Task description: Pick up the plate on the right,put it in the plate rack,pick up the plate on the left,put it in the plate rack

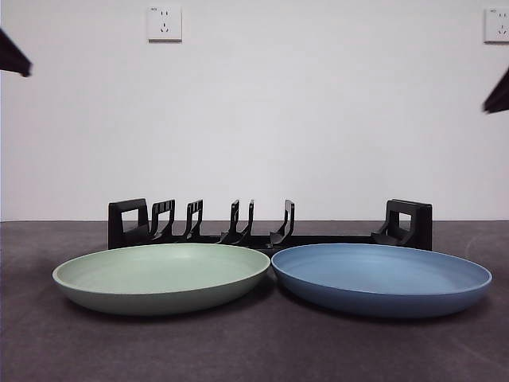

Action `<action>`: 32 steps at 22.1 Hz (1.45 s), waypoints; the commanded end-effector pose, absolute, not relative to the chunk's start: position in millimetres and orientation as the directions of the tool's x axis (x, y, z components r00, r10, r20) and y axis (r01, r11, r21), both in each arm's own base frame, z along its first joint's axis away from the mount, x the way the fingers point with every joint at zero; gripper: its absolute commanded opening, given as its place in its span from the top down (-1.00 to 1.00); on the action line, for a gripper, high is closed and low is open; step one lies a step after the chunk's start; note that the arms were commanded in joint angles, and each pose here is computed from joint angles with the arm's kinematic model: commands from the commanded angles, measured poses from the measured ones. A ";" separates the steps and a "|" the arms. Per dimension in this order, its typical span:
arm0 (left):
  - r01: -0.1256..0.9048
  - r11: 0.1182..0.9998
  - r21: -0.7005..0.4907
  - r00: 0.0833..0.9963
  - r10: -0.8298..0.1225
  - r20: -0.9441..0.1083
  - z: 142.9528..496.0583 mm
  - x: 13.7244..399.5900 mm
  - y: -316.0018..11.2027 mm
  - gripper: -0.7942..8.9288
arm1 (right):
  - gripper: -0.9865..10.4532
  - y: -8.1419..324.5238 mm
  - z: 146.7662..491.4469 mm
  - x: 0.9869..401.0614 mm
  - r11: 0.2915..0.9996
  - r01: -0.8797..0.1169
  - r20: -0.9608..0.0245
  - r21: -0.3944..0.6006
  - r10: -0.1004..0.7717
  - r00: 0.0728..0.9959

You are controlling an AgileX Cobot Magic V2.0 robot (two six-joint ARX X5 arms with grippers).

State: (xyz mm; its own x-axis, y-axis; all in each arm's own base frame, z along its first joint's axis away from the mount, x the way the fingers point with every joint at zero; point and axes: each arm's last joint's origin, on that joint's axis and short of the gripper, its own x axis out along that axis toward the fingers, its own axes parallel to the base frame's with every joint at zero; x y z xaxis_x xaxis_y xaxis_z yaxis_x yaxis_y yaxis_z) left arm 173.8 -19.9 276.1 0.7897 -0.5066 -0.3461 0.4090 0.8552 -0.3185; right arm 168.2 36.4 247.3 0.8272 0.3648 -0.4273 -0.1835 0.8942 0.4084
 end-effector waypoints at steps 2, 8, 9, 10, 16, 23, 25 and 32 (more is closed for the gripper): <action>0.471 0.808 -0.353 0.722 -0.584 -0.372 279.4 187.2 -22.9 0.85 | 0.85 41.7 244.7 190.0 0.901 -0.200 -0.556 0.385 0.400 0.729; 0.548 0.752 -0.367 0.642 -0.659 -0.391 275.8 191.7 -36.1 0.84 | 0.82 49.6 229.1 228.3 0.910 -0.203 -0.732 0.361 0.411 0.543; 0.566 0.741 -0.361 0.629 -0.671 -0.392 275.7 191.0 -39.5 0.84 | 0.82 49.7 225.2 231.5 0.912 -0.204 -0.743 0.355 0.408 0.530; 0.582 0.731 -0.355 0.617 -0.682 -0.393 275.6 190.2 -42.9 0.84 | 0.80 48.4 221.9 233.5 0.915 -0.198 -0.753 0.351 0.401 0.521; 0.630 0.699 -0.340 0.577 -0.713 -0.398 275.9 186.3 -59.8 0.29 | 0.37 33.5 217.8 237.8 0.930 -0.148 -0.767 0.336 0.362 0.530; 0.664 0.703 -0.255 0.616 -0.707 -0.348 283.4 185.2 -78.0 0.24 | 0.39 27.4 197.0 246.6 0.937 -0.107 -0.821 0.333 0.344 0.455; 0.668 0.710 -0.223 0.636 -0.700 -0.325 286.7 184.5 -84.2 0.14 | 0.39 27.9 183.0 251.7 0.938 -0.093 -0.848 0.334 0.342 0.405; 0.700 0.708 -0.094 0.659 -0.691 -0.297 298.5 180.3 -98.4 0.11 | 0.68 30.3 155.0 264.5 0.921 -0.084 -0.862 0.380 0.385 0.331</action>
